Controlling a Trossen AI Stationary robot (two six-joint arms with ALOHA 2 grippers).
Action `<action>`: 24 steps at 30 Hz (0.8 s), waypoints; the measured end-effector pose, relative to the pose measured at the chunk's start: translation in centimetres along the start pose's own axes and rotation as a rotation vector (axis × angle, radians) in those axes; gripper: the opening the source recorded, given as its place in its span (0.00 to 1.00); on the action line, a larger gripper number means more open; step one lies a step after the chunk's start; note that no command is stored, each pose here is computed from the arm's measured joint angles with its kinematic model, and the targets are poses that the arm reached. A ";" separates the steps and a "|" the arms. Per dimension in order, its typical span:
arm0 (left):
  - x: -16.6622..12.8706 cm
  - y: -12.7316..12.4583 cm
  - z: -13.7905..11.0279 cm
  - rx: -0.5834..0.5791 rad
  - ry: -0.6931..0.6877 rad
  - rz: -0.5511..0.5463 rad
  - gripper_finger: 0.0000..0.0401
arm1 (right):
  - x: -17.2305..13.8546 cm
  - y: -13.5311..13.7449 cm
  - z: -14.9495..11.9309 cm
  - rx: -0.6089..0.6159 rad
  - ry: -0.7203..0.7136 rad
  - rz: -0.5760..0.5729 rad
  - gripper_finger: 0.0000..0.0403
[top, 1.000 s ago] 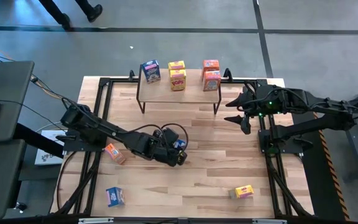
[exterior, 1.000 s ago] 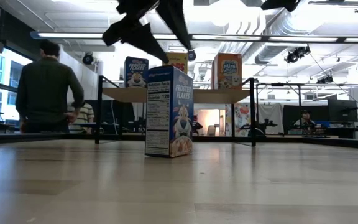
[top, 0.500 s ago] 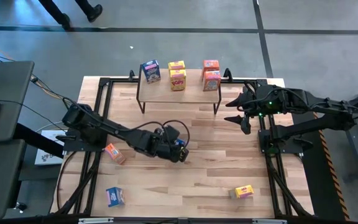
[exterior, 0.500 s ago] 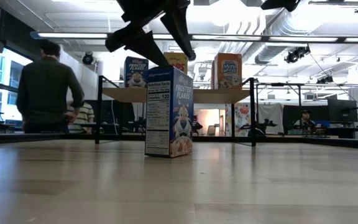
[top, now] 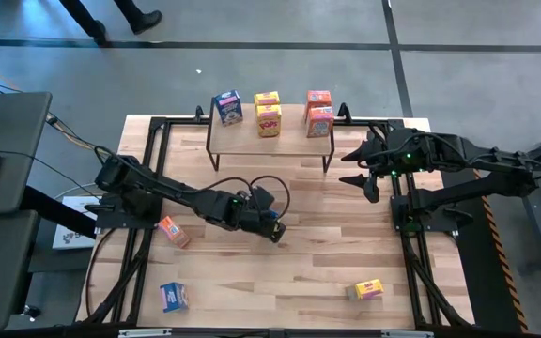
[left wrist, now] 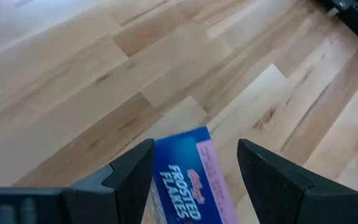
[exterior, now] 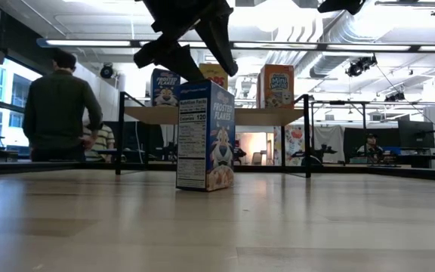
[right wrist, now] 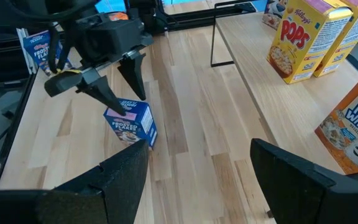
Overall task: Stack cereal on shelf
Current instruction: Put the right blue cereal box and aligned with the other blue cereal box on the shelf
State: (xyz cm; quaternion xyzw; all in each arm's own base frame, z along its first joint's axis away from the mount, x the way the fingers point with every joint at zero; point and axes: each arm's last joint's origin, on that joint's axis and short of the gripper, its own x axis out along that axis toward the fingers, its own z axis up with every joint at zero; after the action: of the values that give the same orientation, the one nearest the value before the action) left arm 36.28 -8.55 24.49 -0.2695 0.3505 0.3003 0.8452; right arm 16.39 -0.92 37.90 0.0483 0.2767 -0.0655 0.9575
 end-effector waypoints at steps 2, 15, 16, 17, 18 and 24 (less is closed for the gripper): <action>0.0 0.0 0.0 -0.010 -0.008 0.005 0.56 | 0.0 0.0 0.0 0.000 0.000 0.000 0.68; 0.2 -0.1 -0.4 -0.012 0.006 0.008 0.56 | 0.0 0.0 -0.2 0.018 0.022 -0.002 0.68; 0.2 -0.2 -0.4 -0.013 0.005 0.006 0.56 | 0.0 0.0 -0.2 0.020 0.022 -0.002 0.68; 0.2 -0.2 -0.4 -0.014 0.003 0.004 0.56 | 0.0 0.0 -0.2 0.020 0.022 -0.002 0.68; 0.2 -0.2 -0.4 -0.014 0.003 0.005 0.56 | 0.0 0.0 -0.2 0.020 0.022 -0.002 0.68; 0.2 -0.1 -0.3 -0.015 -0.029 0.025 0.56 | 0.0 0.0 -0.2 0.020 0.022 -0.002 0.68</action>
State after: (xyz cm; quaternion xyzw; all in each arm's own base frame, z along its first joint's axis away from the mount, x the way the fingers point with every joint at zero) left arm 36.32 -8.77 24.18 -0.2671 0.3392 0.3171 0.8444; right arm 16.26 -0.91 37.73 0.0584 0.2864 -0.0687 0.9539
